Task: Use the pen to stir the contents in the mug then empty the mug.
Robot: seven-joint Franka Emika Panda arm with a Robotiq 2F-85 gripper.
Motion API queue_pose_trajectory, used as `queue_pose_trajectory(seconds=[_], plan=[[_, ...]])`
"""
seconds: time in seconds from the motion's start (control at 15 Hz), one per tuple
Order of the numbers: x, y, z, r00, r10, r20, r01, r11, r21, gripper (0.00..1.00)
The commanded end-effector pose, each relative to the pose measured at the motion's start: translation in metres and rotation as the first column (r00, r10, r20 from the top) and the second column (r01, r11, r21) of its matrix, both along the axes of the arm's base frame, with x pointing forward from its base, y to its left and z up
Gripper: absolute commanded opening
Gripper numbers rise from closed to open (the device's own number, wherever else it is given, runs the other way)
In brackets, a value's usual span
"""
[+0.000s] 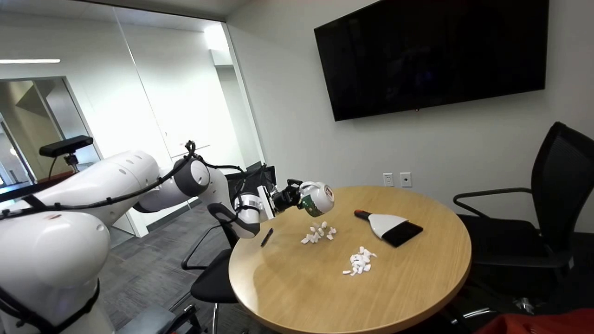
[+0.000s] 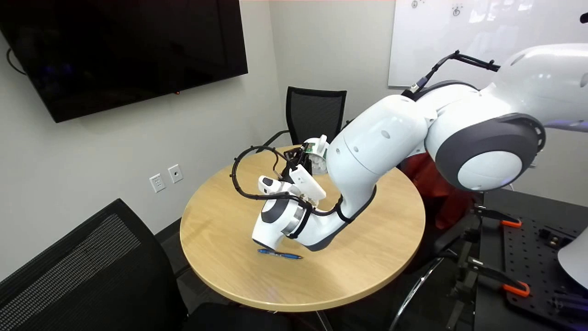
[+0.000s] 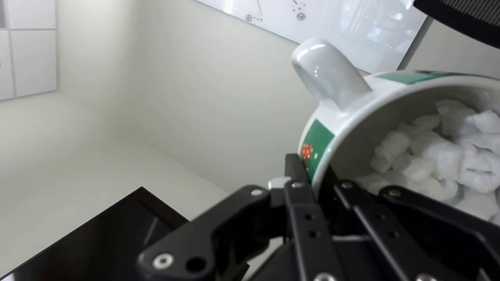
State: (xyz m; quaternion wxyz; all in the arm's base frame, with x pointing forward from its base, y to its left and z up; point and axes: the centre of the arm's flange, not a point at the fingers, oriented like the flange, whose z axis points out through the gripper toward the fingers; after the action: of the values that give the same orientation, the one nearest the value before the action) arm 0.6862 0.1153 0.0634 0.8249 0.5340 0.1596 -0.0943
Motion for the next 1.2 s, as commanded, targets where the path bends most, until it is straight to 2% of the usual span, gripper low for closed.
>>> queue_pose_trajectory(seconds=[0.0, 0.47, 0.67, 0.87, 1.13], plan=[[0.013, -0.003, 0.004, 0.999, -0.032, -0.019, 0.03, 0.993, -0.111, 0.03], [0.016, -0.01, -0.004, 0.996, -0.041, -0.079, 0.023, 0.976, -0.217, 0.03], [0.018, -0.013, -0.001, 0.996, -0.038, -0.079, 0.02, 0.975, -0.219, 0.03], [0.019, -0.017, 0.005, 0.997, -0.031, -0.067, 0.02, 0.987, -0.157, 0.03], [0.02, -0.021, 0.021, 1.0, -0.012, -0.018, 0.012, 1.0, 0.019, 0.03]])
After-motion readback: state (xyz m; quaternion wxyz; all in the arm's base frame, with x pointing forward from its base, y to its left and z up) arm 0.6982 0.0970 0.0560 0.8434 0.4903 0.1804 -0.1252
